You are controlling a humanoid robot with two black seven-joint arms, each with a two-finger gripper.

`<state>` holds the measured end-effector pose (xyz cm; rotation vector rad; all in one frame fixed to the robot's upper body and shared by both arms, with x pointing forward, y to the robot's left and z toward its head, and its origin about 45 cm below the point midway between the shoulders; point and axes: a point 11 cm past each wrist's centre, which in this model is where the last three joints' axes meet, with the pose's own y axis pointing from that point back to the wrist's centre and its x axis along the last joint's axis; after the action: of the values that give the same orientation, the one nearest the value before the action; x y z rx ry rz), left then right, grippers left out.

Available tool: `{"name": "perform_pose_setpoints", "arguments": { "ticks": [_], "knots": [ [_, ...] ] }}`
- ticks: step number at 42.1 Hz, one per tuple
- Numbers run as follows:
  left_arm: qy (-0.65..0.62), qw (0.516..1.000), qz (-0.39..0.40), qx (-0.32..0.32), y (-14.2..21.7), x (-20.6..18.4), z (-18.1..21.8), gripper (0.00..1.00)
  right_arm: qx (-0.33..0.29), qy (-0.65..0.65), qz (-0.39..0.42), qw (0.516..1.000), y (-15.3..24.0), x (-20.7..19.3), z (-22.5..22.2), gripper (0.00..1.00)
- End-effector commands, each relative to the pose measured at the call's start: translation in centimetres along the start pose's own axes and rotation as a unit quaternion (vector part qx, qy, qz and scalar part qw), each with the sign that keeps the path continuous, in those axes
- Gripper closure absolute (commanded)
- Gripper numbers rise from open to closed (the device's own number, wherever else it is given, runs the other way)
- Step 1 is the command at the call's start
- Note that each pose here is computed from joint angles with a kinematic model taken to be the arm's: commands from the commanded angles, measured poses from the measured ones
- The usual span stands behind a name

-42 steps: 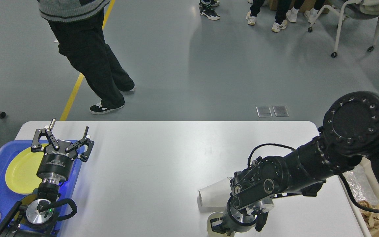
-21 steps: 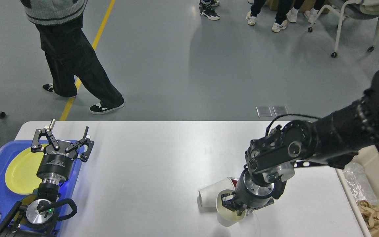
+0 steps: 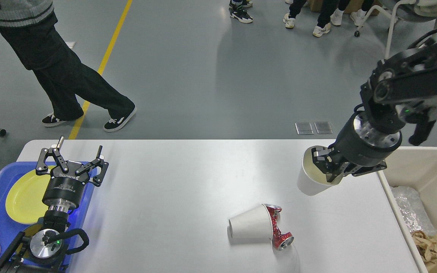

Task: Tidy desktop
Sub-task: 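Lift the small cup and carry it over the white bin, then release the small cup into the bin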

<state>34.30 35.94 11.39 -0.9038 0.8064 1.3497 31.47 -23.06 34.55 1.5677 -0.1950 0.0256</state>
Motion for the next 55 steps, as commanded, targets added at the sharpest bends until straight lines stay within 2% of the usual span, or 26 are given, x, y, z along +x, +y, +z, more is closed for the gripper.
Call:
{"name": "perform_pose_setpoints", "arguments": {
  "ticks": [1,14,25,30,40,48,55],
  "knots": [
    [0.0,1.0,0.0,-0.001,0.0,0.0,0.0,0.04,-0.001,-0.012,-0.001,1.0,0.3,0.0,1.0,1.0],
    [0.0,1.0,0.0,0.0,0.0,0.0,0.0,0.04,-0.014,-0.027,-0.007,1.0,0.5,0.2,2.5,1.0],
    [0.0,1.0,0.0,-0.001,0.0,0.0,0.0,0.04,-0.073,-0.121,0.027,0.99,0.2,2.8,10.8,1.0],
    [0.0,1.0,0.0,-0.001,0.0,0.0,0.0,0.04,-0.072,-0.183,0.042,0.98,-1.1,3.7,15.7,1.0],
    [0.0,1.0,0.0,-0.001,0.0,0.0,0.0,0.04,-0.12,-0.272,0.059,0.953,-6.7,3.8,26.2,1.0],
    [0.0,1.0,0.0,-0.001,0.0,0.0,0.0,0.04,-0.156,-0.297,0.077,0.939,-14.2,1.9,30.9,1.0],
    [0.0,1.0,0.0,-0.001,0.0,0.0,0.0,0.04,-0.18,-0.326,0.119,0.92,-18.2,-0.5,34.0,1.0]
  ]
}}
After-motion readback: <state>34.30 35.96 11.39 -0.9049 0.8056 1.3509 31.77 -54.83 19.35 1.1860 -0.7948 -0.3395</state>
